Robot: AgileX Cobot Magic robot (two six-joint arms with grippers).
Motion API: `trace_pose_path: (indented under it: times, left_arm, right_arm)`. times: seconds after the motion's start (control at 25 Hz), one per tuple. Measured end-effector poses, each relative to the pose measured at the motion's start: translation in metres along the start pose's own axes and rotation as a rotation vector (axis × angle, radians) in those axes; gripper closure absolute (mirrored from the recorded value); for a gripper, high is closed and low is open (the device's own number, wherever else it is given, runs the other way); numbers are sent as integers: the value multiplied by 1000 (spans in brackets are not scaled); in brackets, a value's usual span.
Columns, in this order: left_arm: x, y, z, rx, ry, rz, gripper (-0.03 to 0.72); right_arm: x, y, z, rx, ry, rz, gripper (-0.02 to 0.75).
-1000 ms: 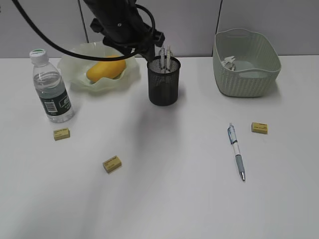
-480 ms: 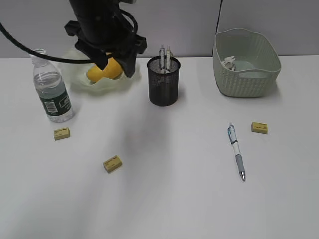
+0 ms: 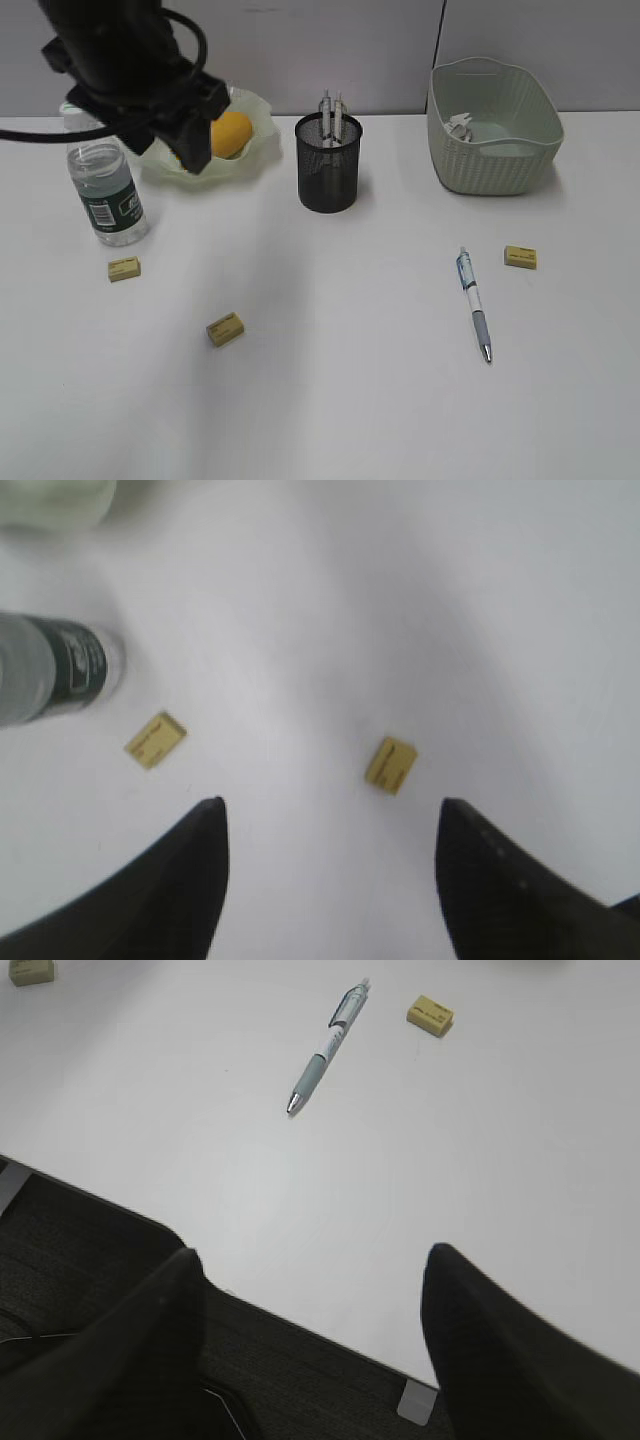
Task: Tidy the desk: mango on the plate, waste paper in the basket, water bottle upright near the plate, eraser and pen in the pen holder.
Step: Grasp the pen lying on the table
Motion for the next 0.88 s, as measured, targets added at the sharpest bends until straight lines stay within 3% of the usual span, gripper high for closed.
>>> trace_pose_path:
  times: [0.28, 0.88]
  left_arm:
    - [-14, 22, -71, 5, 10, 3, 206]
    - [-66, 64, -201, -4, -262, -81, 209]
  right_arm:
    - [0, 0, 0, 0, 0, 0, 206]
    - [0, 0, 0, 0, 0, 0, 206]
Point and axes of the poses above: a point on each arm's last joint axis where the gripper is mounted, x pointing out along that axis toward the gripper, y along the wrist's bending axis when the last joint is at zero, z = x × y, the point moved 5 cm from there along x, pointing out along that axis toward the gripper, and after that the axes turned 11 degrees about -x, right-handed, at the moved point
